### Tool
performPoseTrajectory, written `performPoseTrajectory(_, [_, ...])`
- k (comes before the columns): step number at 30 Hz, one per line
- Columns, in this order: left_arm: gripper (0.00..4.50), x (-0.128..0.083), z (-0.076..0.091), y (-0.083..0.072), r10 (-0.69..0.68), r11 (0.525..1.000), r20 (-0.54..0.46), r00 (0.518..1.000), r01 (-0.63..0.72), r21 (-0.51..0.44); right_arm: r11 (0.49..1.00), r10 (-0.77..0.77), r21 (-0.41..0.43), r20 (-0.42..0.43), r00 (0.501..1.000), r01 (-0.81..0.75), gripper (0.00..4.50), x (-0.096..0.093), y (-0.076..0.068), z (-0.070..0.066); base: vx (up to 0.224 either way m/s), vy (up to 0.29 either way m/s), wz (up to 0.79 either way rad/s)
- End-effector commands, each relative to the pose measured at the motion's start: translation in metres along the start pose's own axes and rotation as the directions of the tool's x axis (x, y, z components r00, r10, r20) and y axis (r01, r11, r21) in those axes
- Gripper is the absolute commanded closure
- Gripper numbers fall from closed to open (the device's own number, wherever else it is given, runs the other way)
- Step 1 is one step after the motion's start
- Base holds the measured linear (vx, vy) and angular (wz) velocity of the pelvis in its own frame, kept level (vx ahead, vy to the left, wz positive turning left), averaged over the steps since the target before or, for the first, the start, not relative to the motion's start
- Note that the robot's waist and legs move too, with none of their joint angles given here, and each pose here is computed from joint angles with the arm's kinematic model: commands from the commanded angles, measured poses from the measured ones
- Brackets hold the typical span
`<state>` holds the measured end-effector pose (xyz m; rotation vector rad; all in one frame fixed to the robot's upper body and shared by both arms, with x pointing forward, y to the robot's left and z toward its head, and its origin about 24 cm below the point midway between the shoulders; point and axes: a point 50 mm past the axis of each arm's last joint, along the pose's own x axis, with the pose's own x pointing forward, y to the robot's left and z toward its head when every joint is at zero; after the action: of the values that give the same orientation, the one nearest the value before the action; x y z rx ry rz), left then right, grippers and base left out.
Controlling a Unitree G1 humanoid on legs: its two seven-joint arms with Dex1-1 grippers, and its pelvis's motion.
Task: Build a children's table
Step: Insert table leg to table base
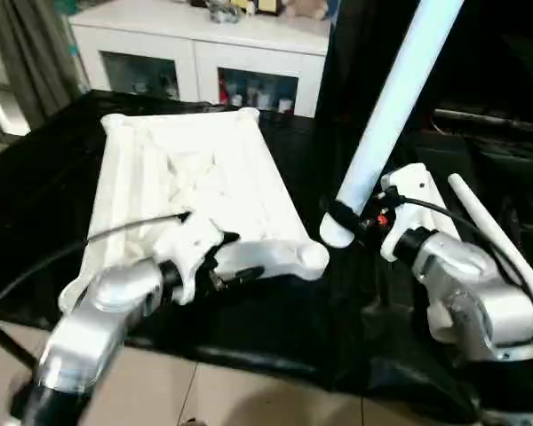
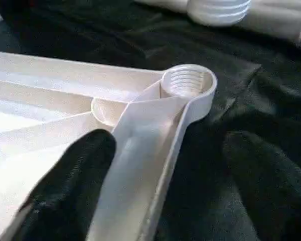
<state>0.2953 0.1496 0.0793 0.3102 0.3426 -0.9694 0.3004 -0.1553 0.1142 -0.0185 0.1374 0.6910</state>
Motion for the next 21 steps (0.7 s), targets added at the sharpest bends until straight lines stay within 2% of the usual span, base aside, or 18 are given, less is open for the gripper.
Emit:
performPoseTrajectory(1, [0.1, 0.009, 0.001, 0.015, -0.018, 1.0, -0.064, 0.998, 0.017, -0.02, 1.0, 0.019, -0.009, 0.009, 1.0, -0.019, 2.57, 0.001, -0.004, 0.007, 0.0, 0.0, 0.0])
performPoseTrajectory(4, [0.1, 0.013, 0.001, 0.018, -0.048, 0.998, -0.079, 0.996, 0.044, -0.049, 1.0, 0.019, -0.011, 0.007, 1.0, -0.018, 2.57, 0.001, -0.006, 0.007, 0.0, 0.0, 0.0])
performPoseTrajectory(5, [0.32, 0.014, 0.003, 0.018, -0.074, 0.996, -0.075, 0.994, 0.07, -0.055, 1.0, 0.021, -0.011, 0.004, 1.0, -0.021, 2.57, 0.0, -0.007, 0.007, 0.0, 0.0, 0.0])
performPoseTrajectory(7, [0.47, 0.017, 0.007, 0.015, -0.164, 0.981, -0.041, 0.986, 0.159, -0.111, 1.0, 0.027, -0.005, -0.013, 1.0, -0.027, 2.57, -0.004, -0.008, 0.004, 0.0, 0.0, 0.0])
performPoseTrajectory(12, [0.91, 0.016, 0.013, 0.011, -0.258, 0.953, -0.002, 0.966, 0.254, -0.166, 1.0, 0.03, 0.003, -0.025, 0.999, -0.03, 2.57, -0.007, -0.01, 0.002, 0.0, 0.0, 0.0])
performPoseTrajectory(14, [1.04, 0.018, 0.01, 0.012, -0.25, 0.959, -0.028, 0.968, 0.243, -0.145, 1.0, 0.03, 0.0, -0.028, 0.999, -0.03, 2.57, -0.007, -0.01, 0.001, 0.0, 0.0, 0.0])
performPoseTrajectory(17, [1.33, 0.022, -0.003, 0.018, -0.198, 0.978, -0.12, 0.973, 0.188, -0.088, 0.999, 0.041, 0.001, -0.033, 0.999, -0.041, 2.57, -0.007, -0.007, 0.0, 0.039, -0.009, 0.0])
performPoseTrajectory(21, [1.55, 0.022, -0.01, 0.017, -0.212, 0.977, -0.182, 0.96, 0.203, -0.067, 0.998, 0.057, 0.002, -0.037, 0.998, -0.057, 2.57, -0.006, -0.005, -0.001, 0.068, -0.014, -0.02])
